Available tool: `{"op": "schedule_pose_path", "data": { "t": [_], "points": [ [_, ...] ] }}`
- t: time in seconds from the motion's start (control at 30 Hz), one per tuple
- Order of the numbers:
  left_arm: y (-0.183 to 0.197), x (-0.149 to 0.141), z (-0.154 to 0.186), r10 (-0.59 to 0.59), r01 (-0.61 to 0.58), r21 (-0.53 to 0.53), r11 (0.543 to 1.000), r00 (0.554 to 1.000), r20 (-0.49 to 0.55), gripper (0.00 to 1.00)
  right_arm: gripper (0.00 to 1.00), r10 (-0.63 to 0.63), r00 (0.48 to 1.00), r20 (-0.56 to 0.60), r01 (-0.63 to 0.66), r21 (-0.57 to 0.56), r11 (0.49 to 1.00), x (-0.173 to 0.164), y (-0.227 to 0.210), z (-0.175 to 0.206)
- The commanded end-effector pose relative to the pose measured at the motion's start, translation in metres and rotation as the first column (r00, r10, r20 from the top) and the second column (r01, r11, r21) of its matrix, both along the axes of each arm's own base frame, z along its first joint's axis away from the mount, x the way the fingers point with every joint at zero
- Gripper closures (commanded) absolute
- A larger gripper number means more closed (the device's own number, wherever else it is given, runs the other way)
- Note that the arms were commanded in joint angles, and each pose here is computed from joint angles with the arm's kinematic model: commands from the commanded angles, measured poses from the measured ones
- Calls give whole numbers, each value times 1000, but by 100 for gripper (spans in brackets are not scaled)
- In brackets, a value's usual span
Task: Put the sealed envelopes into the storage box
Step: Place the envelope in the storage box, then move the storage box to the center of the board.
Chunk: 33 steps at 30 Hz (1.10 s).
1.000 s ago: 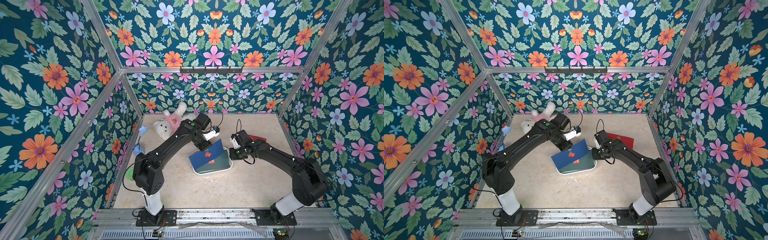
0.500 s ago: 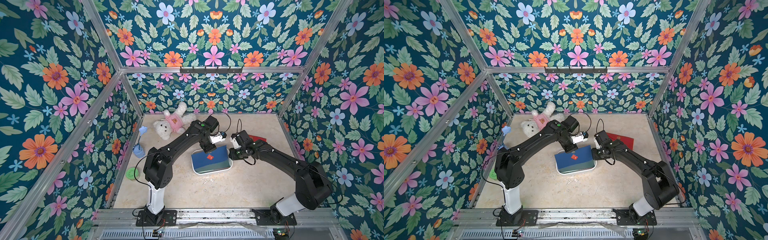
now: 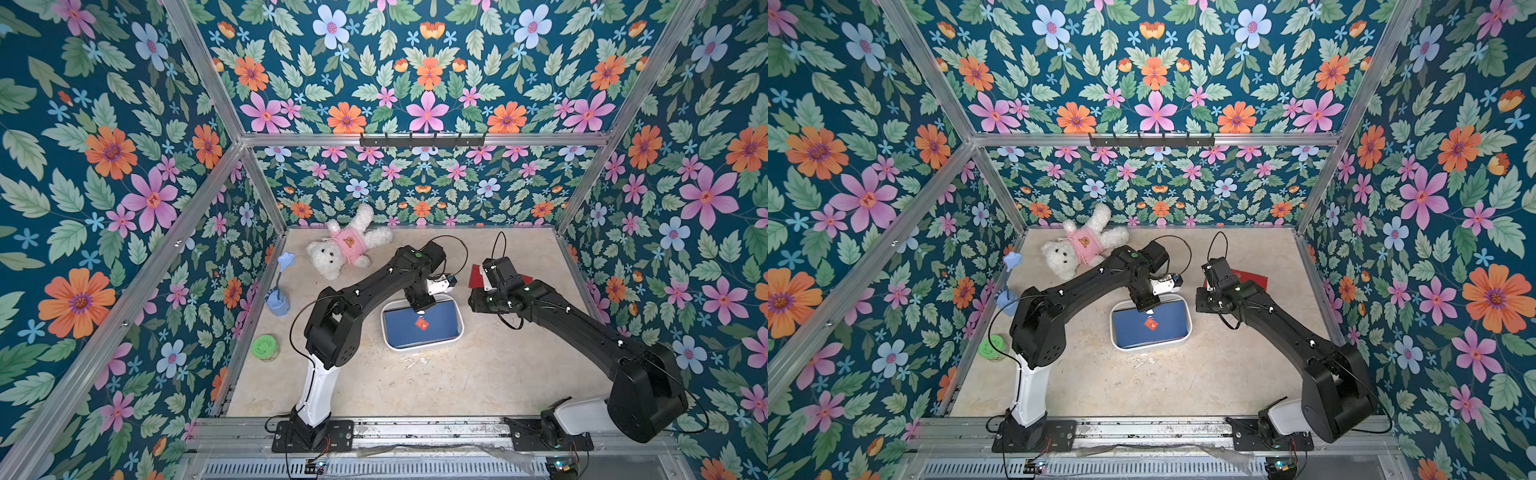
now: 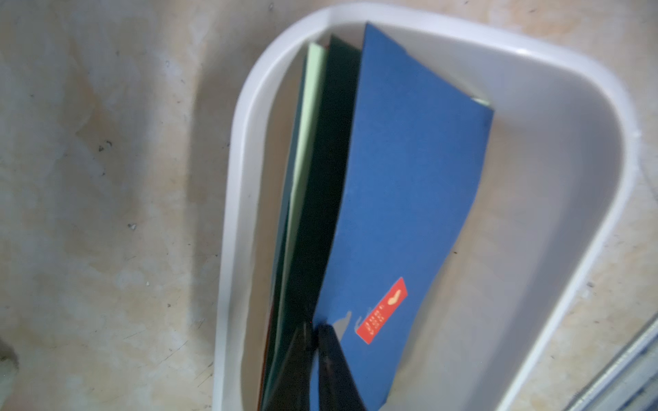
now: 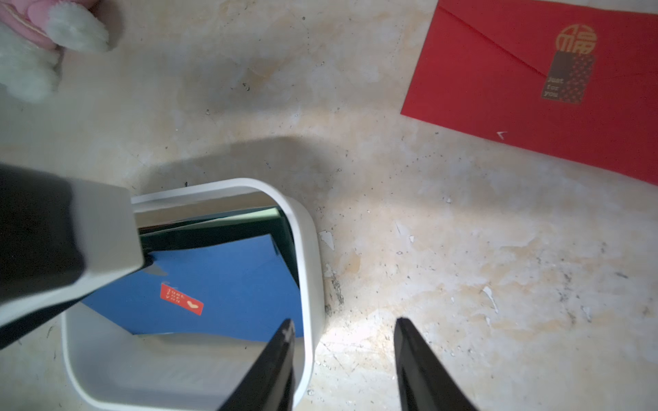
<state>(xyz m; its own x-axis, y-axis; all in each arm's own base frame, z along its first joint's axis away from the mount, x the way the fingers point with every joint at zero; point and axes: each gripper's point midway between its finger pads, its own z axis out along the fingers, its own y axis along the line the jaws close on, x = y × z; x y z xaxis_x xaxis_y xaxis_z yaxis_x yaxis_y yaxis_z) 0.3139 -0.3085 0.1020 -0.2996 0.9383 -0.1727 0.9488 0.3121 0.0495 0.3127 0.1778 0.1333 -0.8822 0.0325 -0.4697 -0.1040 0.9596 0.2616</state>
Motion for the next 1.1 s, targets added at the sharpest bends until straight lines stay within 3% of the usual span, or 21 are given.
{"op": "schedule_pose_path", "data": {
  "t": [0.0, 0.07, 0.33, 0.5, 0.63, 0.8, 1.07],
  "points": [
    [10, 10, 8, 57, -58, 24, 998, 997, 48, 84, 51, -21, 1000, -12, 21, -4, 1000, -4, -3, -3],
    [10, 16, 16, 77, -78, 5, 997, 993, 86, 73, 51, -18, 1000, -18, 18, 10, 1000, -5, -2, -6],
    [19, 35, 50, 190, -183, -52, 982, 960, 206, 68, 48, -14, 999, -39, 18, 85, 996, -7, 10, -17],
    [37, 36, 70, 409, -378, -180, 908, 892, 190, 64, 44, -2, 1000, -21, 5, 163, 987, -2, 28, -14],
    [51, 25, 77, 536, -479, -281, 831, 826, 176, 61, 43, 7, 999, -47, -1, 128, 992, -1, 33, -27],
    [75, 4, 71, 639, -580, -308, 754, 756, 140, 61, 44, -5, 997, -78, 10, 63, 998, -2, 34, -48],
    [91, -9, 80, 694, -619, -359, 698, 708, 130, 59, 65, -91, 992, -82, 98, 90, 991, 6, 36, -57]
  ]
}}
